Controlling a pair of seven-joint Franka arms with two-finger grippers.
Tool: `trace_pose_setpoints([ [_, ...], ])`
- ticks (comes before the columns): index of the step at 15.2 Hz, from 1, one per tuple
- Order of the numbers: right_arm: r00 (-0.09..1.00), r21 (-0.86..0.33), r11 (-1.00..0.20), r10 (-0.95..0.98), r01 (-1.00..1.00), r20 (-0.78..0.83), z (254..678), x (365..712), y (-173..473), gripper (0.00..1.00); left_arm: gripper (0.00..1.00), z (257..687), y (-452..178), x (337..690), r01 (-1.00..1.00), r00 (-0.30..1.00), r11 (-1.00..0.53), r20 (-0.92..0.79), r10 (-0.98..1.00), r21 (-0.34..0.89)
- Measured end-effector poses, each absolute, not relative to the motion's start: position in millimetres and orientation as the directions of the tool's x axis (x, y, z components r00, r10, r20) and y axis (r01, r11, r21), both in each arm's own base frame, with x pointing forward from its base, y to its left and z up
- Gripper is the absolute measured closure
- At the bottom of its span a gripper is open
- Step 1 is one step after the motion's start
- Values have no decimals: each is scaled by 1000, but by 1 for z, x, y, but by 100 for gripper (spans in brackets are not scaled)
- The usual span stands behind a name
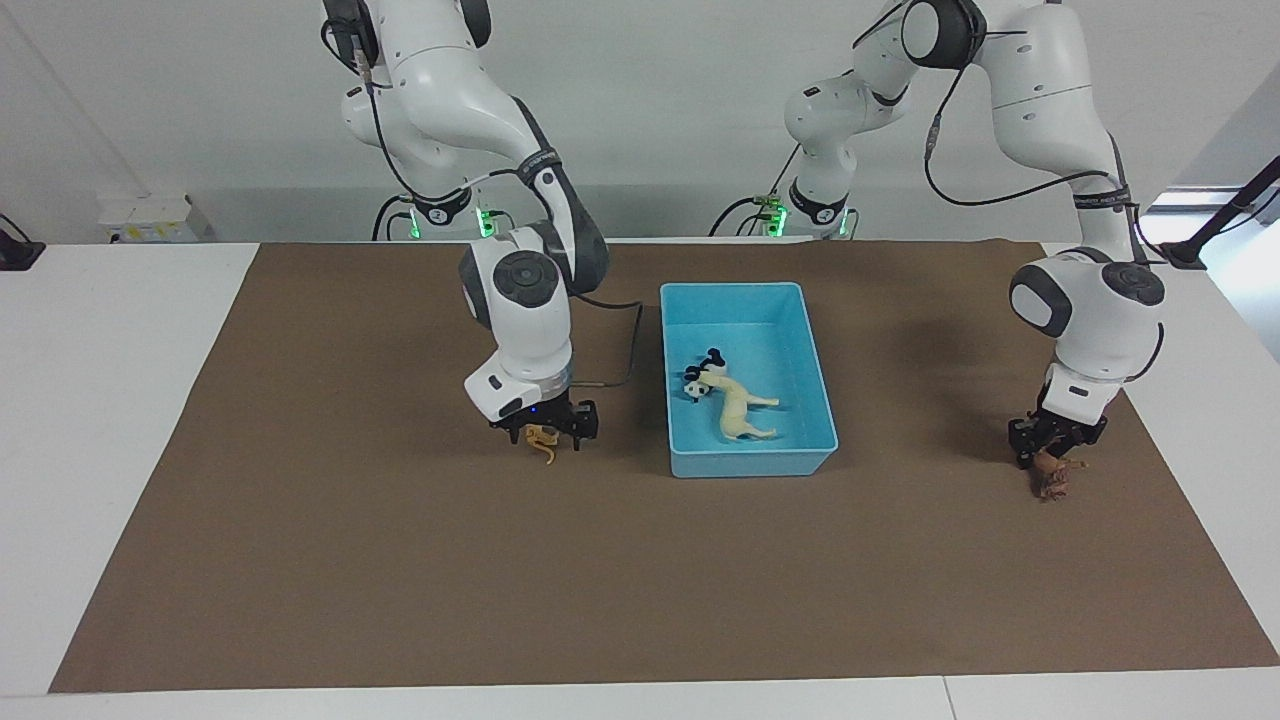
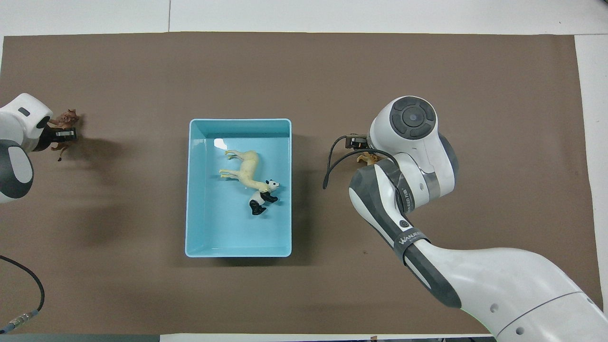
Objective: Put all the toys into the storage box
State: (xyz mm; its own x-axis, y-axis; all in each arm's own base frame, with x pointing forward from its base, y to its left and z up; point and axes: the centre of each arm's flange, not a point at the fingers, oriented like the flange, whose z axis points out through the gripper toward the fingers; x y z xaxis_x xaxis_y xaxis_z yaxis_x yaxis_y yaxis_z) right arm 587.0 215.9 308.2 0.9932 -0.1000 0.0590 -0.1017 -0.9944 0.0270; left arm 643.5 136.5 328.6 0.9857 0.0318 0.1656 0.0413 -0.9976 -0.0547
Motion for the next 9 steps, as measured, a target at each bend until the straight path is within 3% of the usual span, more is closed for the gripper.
trace_pose_setpoints([
  [4,994,-15,-995,-97,-97,59,309,576,231,0,67,394,54,655,130,989,-991,71,128,-33],
  [9,996,-23,-998,-52,-50,79,286,563,225,0,67,470,-146,598,251,968,-967,-16,252,-46],
])
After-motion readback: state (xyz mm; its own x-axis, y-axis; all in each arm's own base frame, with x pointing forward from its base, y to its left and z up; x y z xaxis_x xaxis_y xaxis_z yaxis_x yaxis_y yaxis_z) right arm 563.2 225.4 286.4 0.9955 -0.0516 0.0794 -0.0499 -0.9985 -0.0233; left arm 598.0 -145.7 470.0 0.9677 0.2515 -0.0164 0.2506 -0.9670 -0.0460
